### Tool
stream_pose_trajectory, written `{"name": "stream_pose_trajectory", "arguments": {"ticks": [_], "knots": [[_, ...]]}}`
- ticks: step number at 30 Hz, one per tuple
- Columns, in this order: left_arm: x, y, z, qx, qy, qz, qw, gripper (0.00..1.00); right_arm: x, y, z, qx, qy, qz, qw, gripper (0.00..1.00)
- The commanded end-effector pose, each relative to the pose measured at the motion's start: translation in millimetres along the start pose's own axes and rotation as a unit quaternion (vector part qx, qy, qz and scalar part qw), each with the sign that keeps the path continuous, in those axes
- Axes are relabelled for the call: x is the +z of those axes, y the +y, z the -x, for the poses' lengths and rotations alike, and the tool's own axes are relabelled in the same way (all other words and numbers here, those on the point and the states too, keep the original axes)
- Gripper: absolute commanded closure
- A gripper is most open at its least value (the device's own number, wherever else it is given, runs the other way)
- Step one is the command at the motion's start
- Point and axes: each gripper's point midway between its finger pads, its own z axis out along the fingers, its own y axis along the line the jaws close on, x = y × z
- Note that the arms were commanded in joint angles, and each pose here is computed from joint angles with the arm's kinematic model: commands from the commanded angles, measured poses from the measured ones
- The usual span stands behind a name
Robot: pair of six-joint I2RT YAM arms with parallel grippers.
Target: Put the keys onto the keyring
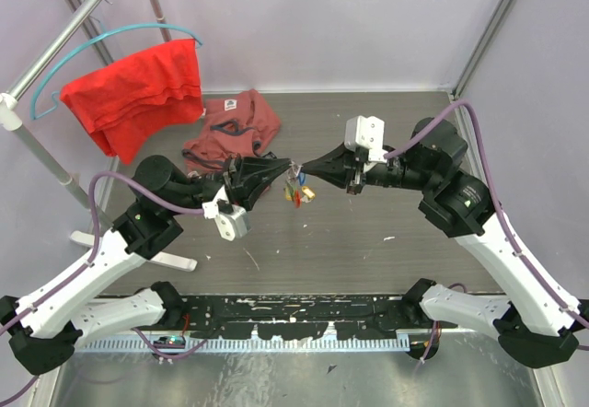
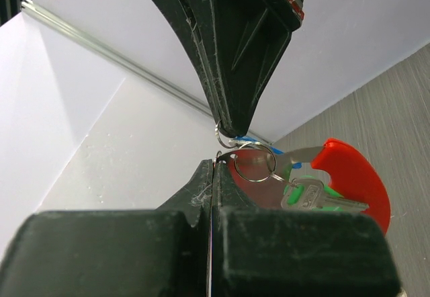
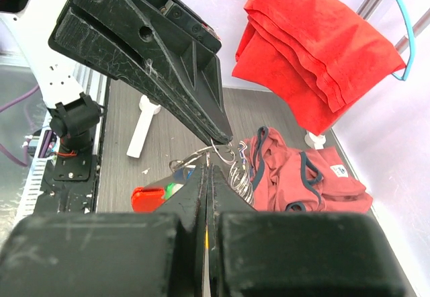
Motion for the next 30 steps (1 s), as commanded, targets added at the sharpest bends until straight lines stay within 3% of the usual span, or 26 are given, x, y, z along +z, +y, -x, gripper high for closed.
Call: {"name": "stream_pose_trajectory", "arguments": {"ticks": [1,30], "knots": [[0.9,15.7,12.5,0.013,-0.019,0.019,1.000,1.00,1.7,-2.0,28.3,-0.024,-0.040,0.005,0.999,0.99],[1.4,13.1,16.9,0.010,-0.029,0.011,0.999,1.00,1.4,-20.9,16.5,-0.012,-0.026,-0.052,0.998,0.99]]}}
